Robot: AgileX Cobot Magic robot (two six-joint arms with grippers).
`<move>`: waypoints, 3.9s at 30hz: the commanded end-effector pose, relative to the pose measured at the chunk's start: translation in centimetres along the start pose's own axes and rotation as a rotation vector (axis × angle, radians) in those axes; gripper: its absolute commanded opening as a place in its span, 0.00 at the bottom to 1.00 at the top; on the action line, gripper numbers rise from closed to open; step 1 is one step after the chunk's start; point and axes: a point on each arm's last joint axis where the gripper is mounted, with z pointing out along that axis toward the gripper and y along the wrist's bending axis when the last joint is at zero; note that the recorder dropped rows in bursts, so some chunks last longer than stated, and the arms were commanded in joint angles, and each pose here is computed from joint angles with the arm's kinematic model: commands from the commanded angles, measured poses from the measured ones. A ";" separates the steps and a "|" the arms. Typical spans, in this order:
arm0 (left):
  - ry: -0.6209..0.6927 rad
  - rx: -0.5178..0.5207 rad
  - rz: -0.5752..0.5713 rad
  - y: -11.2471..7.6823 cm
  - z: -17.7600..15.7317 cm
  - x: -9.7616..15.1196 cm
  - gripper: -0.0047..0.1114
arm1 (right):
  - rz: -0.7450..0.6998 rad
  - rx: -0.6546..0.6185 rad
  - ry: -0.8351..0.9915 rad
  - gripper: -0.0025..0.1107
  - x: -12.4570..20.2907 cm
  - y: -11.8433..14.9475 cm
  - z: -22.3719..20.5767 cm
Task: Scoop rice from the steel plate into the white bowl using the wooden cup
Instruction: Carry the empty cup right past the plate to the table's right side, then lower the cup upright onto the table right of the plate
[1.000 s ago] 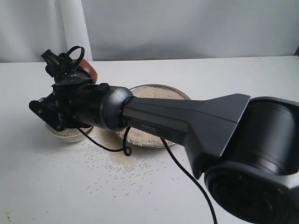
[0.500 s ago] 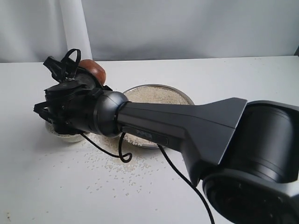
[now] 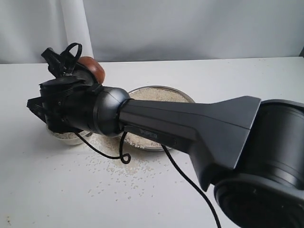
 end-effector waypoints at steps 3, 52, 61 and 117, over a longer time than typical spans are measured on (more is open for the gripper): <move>-0.009 0.008 -0.005 -0.1 0.0 -0.1 0.04 | 0.536 -0.087 -0.078 0.02 5.5 -2.9 -3.1; -0.009 0.008 -0.005 -0.1 0.0 -0.1 0.04 | 2.003 0.189 -0.336 0.02 23.1 22.6 -12.6; -0.009 0.008 -0.005 -0.1 0.0 -0.1 0.04 | 1.999 0.178 -0.334 0.02 22.6 23.4 -12.1; -0.009 0.008 -0.005 -0.1 0.0 -0.1 0.04 | 1.953 -0.052 -0.511 0.53 20.5 33.9 -1.6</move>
